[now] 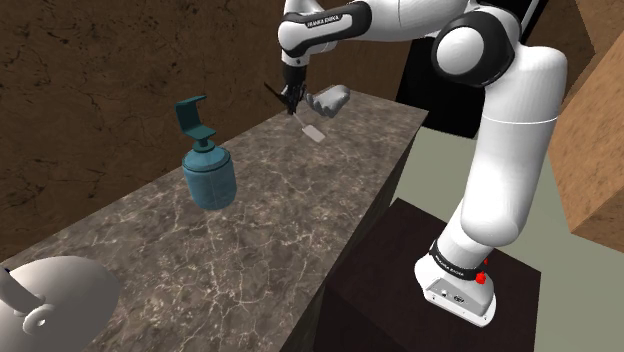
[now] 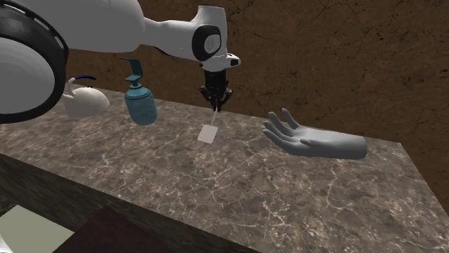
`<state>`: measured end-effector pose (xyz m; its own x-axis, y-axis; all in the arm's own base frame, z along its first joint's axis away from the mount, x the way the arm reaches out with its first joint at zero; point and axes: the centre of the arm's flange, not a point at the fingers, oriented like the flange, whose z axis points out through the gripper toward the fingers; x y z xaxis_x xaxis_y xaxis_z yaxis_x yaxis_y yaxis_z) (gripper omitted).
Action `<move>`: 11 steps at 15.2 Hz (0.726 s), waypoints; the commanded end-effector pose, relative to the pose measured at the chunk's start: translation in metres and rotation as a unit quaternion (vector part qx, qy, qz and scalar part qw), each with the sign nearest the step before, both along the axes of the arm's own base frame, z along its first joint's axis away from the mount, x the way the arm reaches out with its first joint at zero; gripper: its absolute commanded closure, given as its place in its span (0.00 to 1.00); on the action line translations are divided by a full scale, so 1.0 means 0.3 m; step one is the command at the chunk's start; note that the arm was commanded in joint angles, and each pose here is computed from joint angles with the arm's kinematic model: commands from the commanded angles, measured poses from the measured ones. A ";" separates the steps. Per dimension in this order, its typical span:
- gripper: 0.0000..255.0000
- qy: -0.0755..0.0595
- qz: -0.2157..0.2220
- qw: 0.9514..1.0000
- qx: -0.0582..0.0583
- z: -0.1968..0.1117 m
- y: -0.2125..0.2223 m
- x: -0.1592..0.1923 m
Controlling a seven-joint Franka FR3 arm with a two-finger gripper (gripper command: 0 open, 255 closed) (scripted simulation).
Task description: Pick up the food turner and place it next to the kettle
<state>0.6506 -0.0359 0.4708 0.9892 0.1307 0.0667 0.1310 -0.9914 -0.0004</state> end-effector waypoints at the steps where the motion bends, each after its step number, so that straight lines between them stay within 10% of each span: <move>1: 1.00 0.000 0.000 1.000 0.000 0.034 0.001 0.003; 11: 1.00 0.000 0.000 1.000 0.000 0.210 0.001 0.003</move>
